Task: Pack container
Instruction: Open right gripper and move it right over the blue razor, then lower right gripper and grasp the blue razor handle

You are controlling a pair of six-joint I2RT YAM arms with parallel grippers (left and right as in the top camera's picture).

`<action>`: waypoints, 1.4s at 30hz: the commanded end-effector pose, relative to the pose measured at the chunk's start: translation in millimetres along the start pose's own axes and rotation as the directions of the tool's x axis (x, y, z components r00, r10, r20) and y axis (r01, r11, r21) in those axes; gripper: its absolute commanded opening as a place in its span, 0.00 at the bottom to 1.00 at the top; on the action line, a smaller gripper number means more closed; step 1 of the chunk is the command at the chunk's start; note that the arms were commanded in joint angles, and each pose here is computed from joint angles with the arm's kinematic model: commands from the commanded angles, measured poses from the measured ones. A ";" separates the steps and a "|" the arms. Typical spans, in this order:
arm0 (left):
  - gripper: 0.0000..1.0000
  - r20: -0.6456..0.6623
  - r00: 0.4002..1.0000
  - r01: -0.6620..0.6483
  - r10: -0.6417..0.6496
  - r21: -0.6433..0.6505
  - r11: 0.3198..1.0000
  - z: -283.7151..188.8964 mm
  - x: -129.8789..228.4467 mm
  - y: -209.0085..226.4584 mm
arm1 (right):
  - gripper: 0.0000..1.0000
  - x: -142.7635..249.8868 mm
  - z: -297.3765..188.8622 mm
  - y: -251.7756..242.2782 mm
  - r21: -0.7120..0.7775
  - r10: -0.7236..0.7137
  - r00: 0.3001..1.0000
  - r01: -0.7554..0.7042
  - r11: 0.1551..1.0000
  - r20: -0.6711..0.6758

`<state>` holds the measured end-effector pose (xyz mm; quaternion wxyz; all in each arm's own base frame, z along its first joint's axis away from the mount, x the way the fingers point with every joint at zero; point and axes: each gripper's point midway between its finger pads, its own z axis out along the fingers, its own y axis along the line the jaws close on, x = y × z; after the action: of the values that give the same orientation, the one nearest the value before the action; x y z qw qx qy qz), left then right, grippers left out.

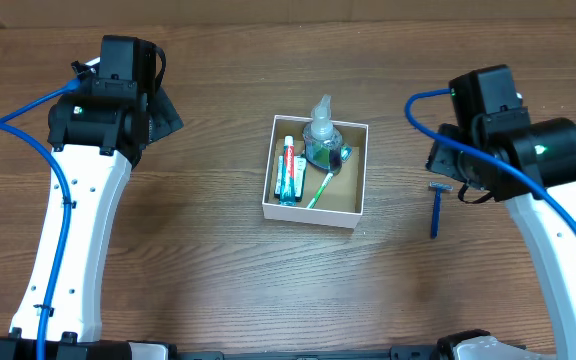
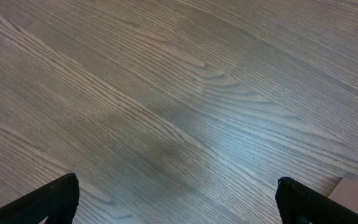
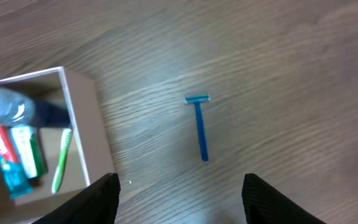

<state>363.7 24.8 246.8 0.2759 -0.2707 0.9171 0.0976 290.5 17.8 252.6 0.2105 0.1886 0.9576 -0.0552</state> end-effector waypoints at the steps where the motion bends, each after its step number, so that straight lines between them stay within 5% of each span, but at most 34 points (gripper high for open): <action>1: 1.00 0.014 1.000 -0.015 0.014 0.007 1.000 -3.8 -3.4 -0.5 | 0.66 13.2 22.7 -4.9 0.020 0.042 0.998 -0.041 0.999 -0.057; 26: 1.00 0.014 1.000 -0.015 0.014 0.007 1.000 -3.8 -3.4 -0.5 | 0.74 66.8 149.7 -39.6 0.031 0.135 0.974 -0.131 0.991 -0.182; 36: 1.00 0.014 1.000 -0.015 0.014 0.007 1.000 -3.8 -3.4 -0.5 | 0.96 77.3 186.6 -31.7 -0.047 -0.005 0.993 -0.001 0.999 -0.118; 42: 1.00 0.014 1.000 -0.014 0.014 0.008 1.000 -3.8 -3.4 -0.6 | 0.96 94.5 209.1 -27.5 -0.089 0.002 0.996 -0.010 0.996 -0.094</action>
<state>363.8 24.8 246.8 0.2761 -0.2707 0.9170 0.0977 287.1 -17.5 36.4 0.1769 0.1928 0.9651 -0.0128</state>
